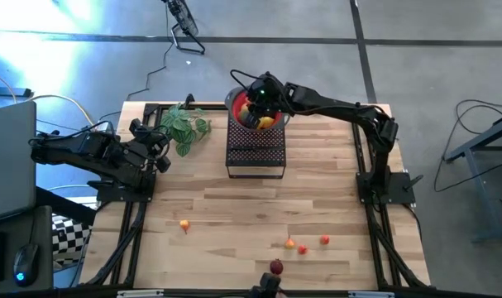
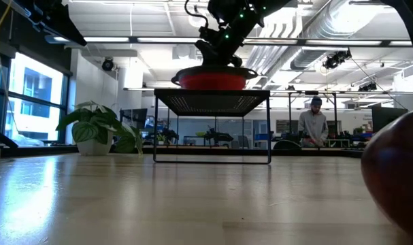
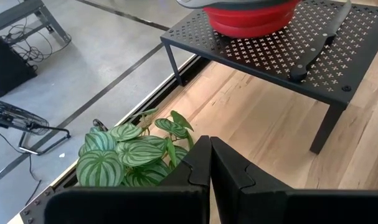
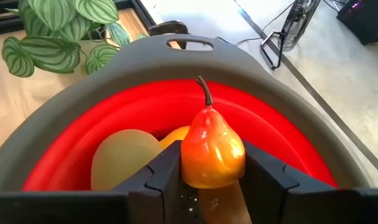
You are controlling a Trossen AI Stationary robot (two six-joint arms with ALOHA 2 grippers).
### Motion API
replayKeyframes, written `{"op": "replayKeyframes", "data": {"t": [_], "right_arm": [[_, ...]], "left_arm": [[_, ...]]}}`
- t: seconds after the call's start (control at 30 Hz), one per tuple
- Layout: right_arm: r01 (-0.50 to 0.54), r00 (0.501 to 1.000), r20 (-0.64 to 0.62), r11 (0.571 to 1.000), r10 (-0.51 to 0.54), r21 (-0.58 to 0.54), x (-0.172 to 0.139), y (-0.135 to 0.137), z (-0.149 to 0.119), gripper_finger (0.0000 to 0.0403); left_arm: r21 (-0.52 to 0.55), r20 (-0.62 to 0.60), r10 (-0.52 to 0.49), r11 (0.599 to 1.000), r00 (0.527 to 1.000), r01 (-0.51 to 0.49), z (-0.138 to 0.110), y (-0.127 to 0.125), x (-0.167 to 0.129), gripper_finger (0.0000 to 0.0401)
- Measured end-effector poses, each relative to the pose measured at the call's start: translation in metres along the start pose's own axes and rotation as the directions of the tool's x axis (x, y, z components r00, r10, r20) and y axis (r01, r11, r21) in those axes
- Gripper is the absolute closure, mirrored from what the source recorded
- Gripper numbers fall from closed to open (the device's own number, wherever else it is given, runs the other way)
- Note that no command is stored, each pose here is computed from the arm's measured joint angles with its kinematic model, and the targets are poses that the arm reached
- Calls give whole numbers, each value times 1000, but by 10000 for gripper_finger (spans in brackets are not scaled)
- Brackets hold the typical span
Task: Pick & Place Fruit
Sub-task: Put the pear into the red strainer bowl
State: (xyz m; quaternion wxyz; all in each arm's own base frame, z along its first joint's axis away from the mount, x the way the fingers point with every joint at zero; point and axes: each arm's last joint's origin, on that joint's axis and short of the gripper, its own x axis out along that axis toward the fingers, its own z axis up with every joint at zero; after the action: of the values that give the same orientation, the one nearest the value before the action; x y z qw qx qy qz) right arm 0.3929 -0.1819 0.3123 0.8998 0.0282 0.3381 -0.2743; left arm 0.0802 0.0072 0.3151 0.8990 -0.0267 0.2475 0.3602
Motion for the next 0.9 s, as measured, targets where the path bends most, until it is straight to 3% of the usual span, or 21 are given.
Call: {"op": "replayKeyframes", "data": {"t": [0.2, 0.5, 0.7, 0.9], "right_arm": [[-4, 1000, 2, 1000, 4, 0, 0, 0, 0, 247], [-1, 1000, 12, 1000, 1, -1, -5, 1, 2, 172], [14, 993, 119, 1000, -15, 2, -46, 4, 18, 168], [-50, 970, 237, 999, 49, -1, -102, 15, 32, 182]], "left_arm": [[0, 0, 0, 1000, 1000, 0, 0, 0, 0, 401], [0, 0, 0, 1000, 1000, 0, 0, 0, 0, 401], [1, 0, 0, 1000, 1000, 0, 0, 0, 0, 401], [1, 0, 0, 1000, 1000, 0, 0, 0, 0, 401]]}}
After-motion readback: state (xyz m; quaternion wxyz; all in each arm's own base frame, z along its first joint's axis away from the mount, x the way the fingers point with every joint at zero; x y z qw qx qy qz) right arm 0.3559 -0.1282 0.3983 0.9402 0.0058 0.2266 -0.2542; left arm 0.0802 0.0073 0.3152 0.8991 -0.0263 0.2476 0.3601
